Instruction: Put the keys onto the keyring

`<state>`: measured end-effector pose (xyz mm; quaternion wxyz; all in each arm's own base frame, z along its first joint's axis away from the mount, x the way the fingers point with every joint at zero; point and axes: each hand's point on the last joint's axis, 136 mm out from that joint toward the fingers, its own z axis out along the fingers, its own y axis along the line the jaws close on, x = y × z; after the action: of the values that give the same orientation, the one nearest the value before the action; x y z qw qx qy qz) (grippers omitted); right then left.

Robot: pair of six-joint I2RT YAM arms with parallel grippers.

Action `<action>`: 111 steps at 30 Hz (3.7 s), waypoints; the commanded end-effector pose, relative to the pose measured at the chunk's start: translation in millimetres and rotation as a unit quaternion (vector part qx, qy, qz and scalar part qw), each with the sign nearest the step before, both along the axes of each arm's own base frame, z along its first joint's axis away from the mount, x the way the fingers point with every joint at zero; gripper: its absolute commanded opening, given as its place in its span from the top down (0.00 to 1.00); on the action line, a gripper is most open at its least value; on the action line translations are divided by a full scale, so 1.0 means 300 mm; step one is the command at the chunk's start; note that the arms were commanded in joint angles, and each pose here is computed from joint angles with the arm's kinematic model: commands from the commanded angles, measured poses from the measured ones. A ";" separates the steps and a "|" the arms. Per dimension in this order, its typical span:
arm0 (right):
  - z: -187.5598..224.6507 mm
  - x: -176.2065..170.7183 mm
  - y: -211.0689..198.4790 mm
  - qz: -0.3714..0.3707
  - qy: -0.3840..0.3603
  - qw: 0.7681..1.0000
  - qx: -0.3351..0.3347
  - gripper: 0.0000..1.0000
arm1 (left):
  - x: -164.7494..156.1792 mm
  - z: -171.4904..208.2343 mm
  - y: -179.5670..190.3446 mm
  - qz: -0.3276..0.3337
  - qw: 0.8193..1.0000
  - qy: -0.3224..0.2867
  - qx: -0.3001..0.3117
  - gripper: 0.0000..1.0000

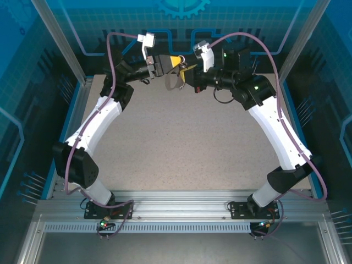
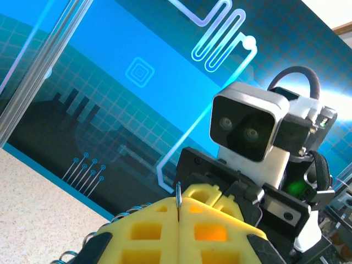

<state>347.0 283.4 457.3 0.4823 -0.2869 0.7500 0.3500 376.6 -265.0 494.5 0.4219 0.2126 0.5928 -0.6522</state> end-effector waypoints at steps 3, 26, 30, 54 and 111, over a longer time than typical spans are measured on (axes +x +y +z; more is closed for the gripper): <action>0.063 -0.007 -0.050 -0.003 -0.014 1.000 0.006 1.00 | -0.051 0.021 0.004 -0.003 1.000 -0.028 0.009 1.00; 0.077 0.008 -0.032 0.045 0.006 0.999 -0.008 1.00 | -0.091 -0.003 -0.002 -0.027 0.999 -0.027 0.026 1.00; 0.058 0.010 -0.034 0.046 0.013 0.999 -0.019 1.00 | -0.088 -0.004 -0.001 -0.025 0.999 -0.027 0.027 1.00; -0.003 0.023 -0.165 -0.022 0.017 0.995 -0.092 1.00 | -0.087 -0.056 -0.013 -0.045 0.998 -0.012 0.047 1.00; -0.262 0.236 -0.215 -0.063 0.136 0.981 -0.122 1.00 | 0.065 -0.252 0.059 0.040 0.995 0.070 0.066 0.45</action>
<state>407.0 224.1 393.2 0.3722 -0.2590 0.8513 0.2638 387.1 -258.6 422.2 0.3671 0.1915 0.6635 -0.6231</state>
